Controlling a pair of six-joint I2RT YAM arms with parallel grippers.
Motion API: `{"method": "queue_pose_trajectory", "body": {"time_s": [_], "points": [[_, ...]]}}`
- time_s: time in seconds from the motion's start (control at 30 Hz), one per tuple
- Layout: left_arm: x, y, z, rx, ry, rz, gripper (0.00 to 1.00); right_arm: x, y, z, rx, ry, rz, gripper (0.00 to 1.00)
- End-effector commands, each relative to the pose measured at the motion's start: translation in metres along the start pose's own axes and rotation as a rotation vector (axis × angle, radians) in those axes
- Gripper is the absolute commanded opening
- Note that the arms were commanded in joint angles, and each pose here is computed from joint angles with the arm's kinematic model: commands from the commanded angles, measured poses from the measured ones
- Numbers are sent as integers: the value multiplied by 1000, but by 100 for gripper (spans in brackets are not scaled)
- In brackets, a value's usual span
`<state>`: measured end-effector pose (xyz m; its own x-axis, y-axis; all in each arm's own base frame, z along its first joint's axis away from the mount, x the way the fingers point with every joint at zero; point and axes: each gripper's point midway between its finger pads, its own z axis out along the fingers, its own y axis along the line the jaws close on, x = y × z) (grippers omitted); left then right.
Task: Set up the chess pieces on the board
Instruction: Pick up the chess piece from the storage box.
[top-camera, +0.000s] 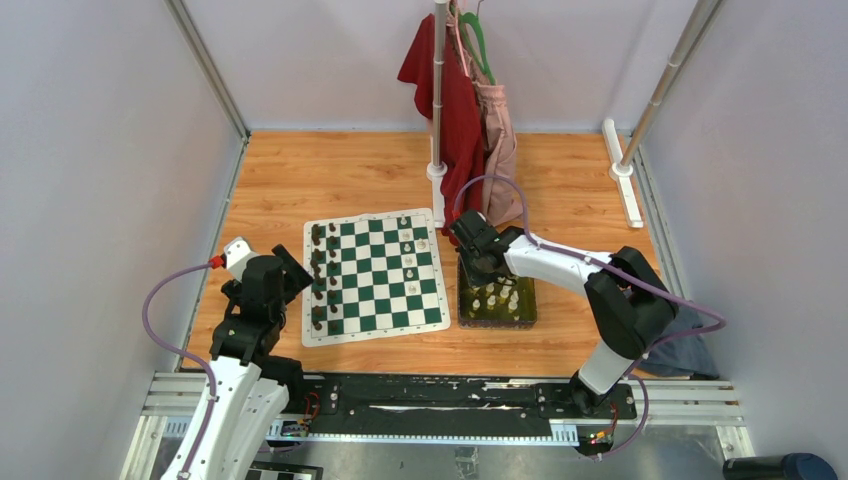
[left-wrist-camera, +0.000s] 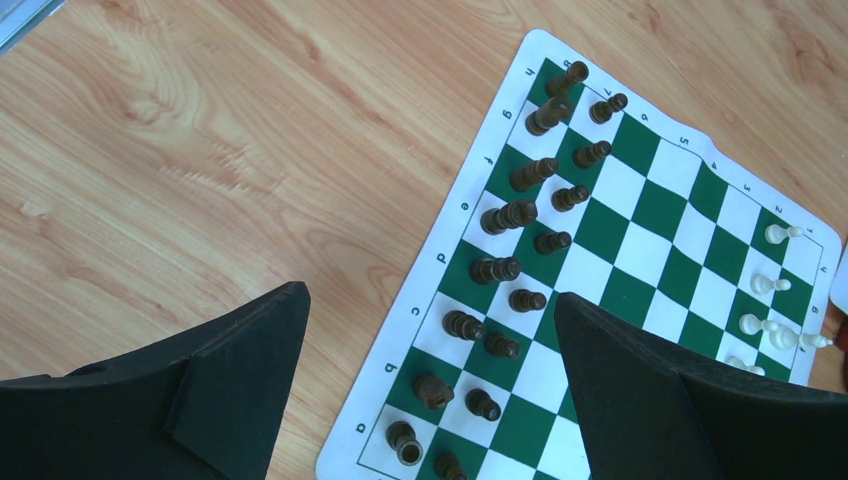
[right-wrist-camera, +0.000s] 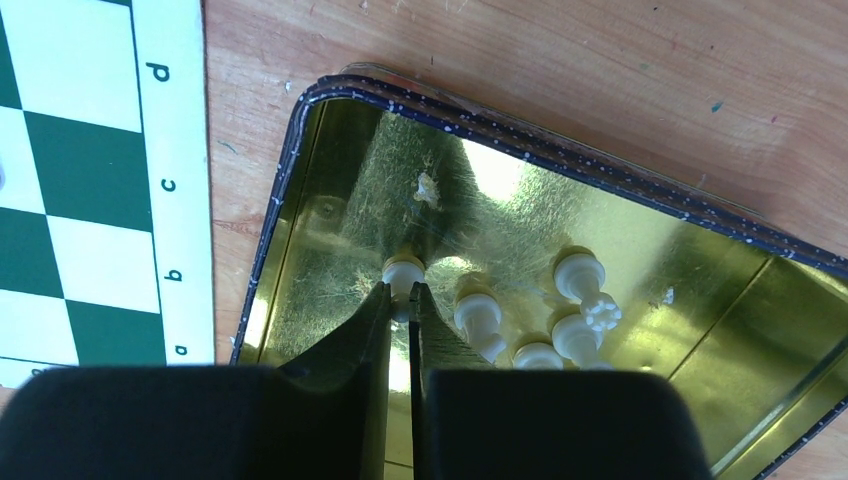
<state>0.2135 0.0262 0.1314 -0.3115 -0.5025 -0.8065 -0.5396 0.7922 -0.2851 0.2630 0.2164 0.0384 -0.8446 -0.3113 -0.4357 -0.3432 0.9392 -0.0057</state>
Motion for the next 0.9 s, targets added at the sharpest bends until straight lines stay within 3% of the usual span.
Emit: {"method": "queue_pose_trajectory", "body": {"time_s": [0.0,0.87], "points": [[-2,4,0,-15,-15,-3,100,9,-7,3,16,33,-2,2],[-4,3,-3,-7,-22,-20,100,-26,-1,-36,-15,-64,-29,0]]}}
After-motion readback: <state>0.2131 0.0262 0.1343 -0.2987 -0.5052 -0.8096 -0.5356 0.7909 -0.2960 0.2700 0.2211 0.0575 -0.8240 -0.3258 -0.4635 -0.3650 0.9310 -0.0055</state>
